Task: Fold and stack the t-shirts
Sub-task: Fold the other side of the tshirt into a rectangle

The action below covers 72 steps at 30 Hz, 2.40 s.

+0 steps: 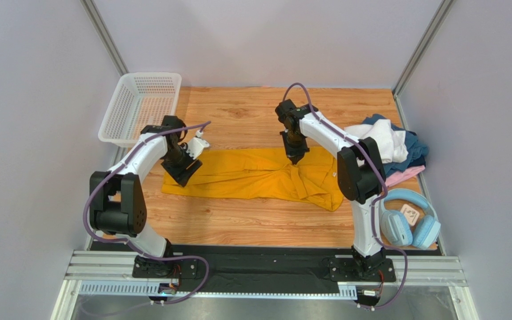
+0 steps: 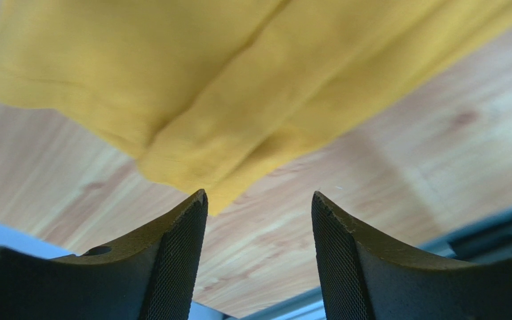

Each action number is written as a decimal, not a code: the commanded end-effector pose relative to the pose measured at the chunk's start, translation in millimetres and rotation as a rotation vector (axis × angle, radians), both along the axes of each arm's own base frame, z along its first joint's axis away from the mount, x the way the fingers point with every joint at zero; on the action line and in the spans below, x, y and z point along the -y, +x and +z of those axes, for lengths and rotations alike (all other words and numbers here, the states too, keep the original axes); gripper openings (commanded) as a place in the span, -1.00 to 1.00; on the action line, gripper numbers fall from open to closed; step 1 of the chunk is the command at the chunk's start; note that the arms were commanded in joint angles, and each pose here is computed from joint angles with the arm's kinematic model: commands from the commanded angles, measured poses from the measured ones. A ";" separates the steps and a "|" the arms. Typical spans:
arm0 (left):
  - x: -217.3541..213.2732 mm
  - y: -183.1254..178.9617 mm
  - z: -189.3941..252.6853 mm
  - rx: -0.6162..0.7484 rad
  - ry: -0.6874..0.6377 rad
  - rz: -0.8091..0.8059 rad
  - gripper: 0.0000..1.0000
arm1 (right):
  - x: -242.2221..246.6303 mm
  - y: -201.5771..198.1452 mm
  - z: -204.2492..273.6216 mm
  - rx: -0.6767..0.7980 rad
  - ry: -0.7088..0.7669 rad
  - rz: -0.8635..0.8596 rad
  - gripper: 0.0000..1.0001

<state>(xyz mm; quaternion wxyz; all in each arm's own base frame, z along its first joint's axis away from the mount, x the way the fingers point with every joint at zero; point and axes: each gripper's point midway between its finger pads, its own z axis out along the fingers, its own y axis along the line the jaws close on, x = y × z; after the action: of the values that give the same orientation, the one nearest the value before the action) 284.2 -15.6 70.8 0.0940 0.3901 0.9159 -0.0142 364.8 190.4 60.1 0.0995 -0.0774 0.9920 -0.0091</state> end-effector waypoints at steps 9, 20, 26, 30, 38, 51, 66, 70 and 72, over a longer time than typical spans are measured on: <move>29.0 -44.0 3.5 -0.234 -0.154 -0.052 0.29 | -1.1 7.5 20.3 0.073 0.035 -0.010 -1.00; 15.4 -45.2 -34.4 -0.345 -0.069 -0.045 0.28 | -3.0 7.9 25.7 0.084 0.047 -0.009 -1.00; 11.6 -28.9 -34.0 -0.292 -0.041 -0.039 0.28 | -2.1 5.0 25.9 0.080 0.048 -0.008 -1.00; 11.8 -22.1 -31.2 -0.278 -0.040 -0.038 0.28 | -2.9 5.3 24.0 0.079 0.051 -0.007 -1.00; 15.6 -14.4 -30.4 -0.233 -0.057 -0.019 0.28 | -1.8 5.5 24.2 0.082 0.050 -0.006 -1.00; 4.1 -9.2 -50.2 -0.230 0.004 0.006 0.29 | -1.1 6.3 29.5 0.103 0.055 -0.009 -1.00; -12.8 31.5 -29.6 -0.037 0.051 0.063 0.29 | 7.5 26.3 24.5 0.136 0.006 -0.029 -1.00; -21.2 43.6 -28.4 -0.003 0.057 0.092 0.29 | 6.2 33.6 13.1 0.123 -0.005 -0.028 -0.66; -26.9 52.0 -26.6 0.010 0.061 0.112 0.29 | 6.4 38.9 13.7 0.133 -0.016 -0.033 -0.34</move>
<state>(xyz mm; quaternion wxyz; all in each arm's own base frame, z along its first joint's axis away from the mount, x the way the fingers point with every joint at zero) 305.9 1.1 31.0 0.0449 0.3641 0.9303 -0.0026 378.3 183.6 69.5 0.1310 -0.0663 0.9891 -0.0116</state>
